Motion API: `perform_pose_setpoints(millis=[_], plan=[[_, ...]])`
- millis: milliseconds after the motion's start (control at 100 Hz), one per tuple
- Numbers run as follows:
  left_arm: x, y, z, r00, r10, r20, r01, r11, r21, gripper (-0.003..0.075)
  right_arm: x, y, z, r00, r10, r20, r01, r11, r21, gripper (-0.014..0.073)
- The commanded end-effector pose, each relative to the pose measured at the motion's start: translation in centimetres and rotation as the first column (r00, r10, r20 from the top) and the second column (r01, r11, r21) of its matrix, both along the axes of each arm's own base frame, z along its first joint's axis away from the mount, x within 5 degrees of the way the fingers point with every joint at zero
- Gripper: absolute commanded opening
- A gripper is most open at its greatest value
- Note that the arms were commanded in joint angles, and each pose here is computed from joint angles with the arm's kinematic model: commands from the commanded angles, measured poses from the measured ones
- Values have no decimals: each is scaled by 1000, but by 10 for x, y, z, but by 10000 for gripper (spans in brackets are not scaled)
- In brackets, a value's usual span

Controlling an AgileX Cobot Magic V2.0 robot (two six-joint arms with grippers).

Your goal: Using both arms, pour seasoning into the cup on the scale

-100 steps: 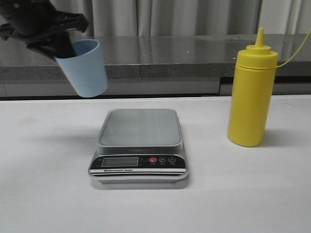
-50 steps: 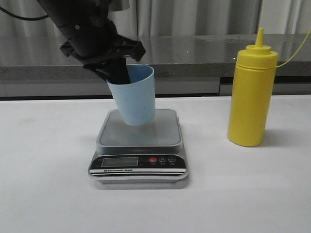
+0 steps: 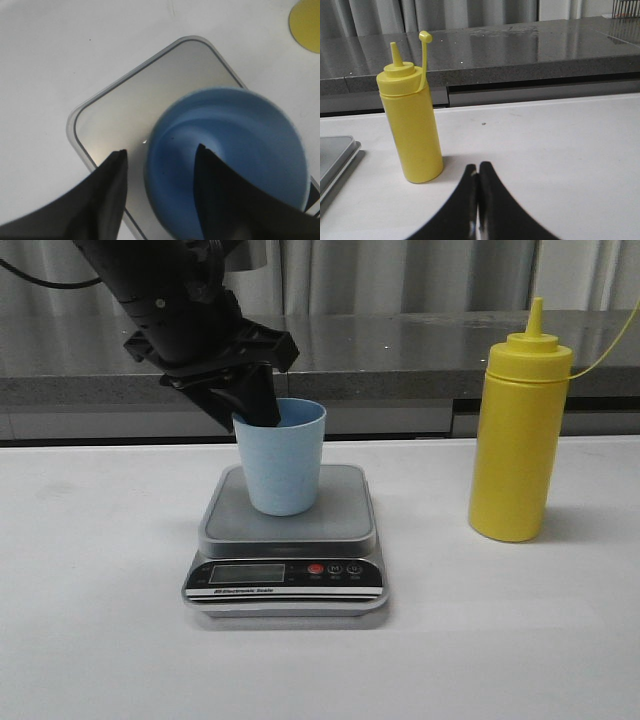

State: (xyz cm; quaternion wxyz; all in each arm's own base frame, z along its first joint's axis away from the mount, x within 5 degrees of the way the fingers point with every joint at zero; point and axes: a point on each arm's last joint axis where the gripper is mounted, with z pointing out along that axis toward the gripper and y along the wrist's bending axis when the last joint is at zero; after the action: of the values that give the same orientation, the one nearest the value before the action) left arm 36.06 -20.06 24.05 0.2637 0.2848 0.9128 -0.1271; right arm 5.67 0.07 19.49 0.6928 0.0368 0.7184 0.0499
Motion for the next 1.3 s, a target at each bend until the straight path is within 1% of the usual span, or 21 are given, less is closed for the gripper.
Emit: perform_pose_setpoints(millis=[0,110,250,310,340,410,480,510,690,840,930,1050,1210,1290], plan=[[-2,-2,40,993,25,119,-14,996,-91,335,-3,0,14,994,3,111,0,1000,-19,-69],[-6,-1,52,989,29,147,-13,994,-108,335,-3,0,14,994,3,111,0,1000,-19,-69],[-14,4,74,980,38,195,-11,991,-137,333,-3,0,14,994,3,111,0,1000,-19,-69],[-20,8,85,974,58,218,-22,986,-163,312,-3,0,14,994,3,111,0,1000,-19,-69],[-23,9,90,972,62,228,-23,985,-170,286,-3,0,14,994,3,111,0,1000,-19,-69],[-31,14,99,965,69,254,-21,983,-184,174,-3,0,14,994,3,111,0,1000,-19,-69],[-42,20,106,959,75,275,-21,980,-196,29,-3,0,14,994,3,111,0,1000,-19,-69],[-46,22,109,956,77,282,-20,980,-200,-22,-3,0,14,994,3,111,0,1000,-19,-69],[-73,37,118,943,93,320,-21,975,-221,-20,-3,0,14,994,3,111,0,1000,-19,-69],[-98,52,127,911,134,390,-27,963,-268,-20,-3,0,14,994,3,111,0,1000,-19,-69],[-113,62,129,898,165,408,-39,953,-299,-20,-3,0,14,994,3,111,0,1000,-19,-69],[-131,72,127,883,202,424,-53,940,-337,-20,-3,0,14,994,3,111,0,1000,-19,-69],[-156,87,118,867,225,445,-59,932,-357,-20,-3,0,14,994,3,111,0,1000,-19,-69],[-166,98,113,860,266,436,-92,920,-380,-20,-3,0,14,994,3,111,0,1000,-19,-69]])
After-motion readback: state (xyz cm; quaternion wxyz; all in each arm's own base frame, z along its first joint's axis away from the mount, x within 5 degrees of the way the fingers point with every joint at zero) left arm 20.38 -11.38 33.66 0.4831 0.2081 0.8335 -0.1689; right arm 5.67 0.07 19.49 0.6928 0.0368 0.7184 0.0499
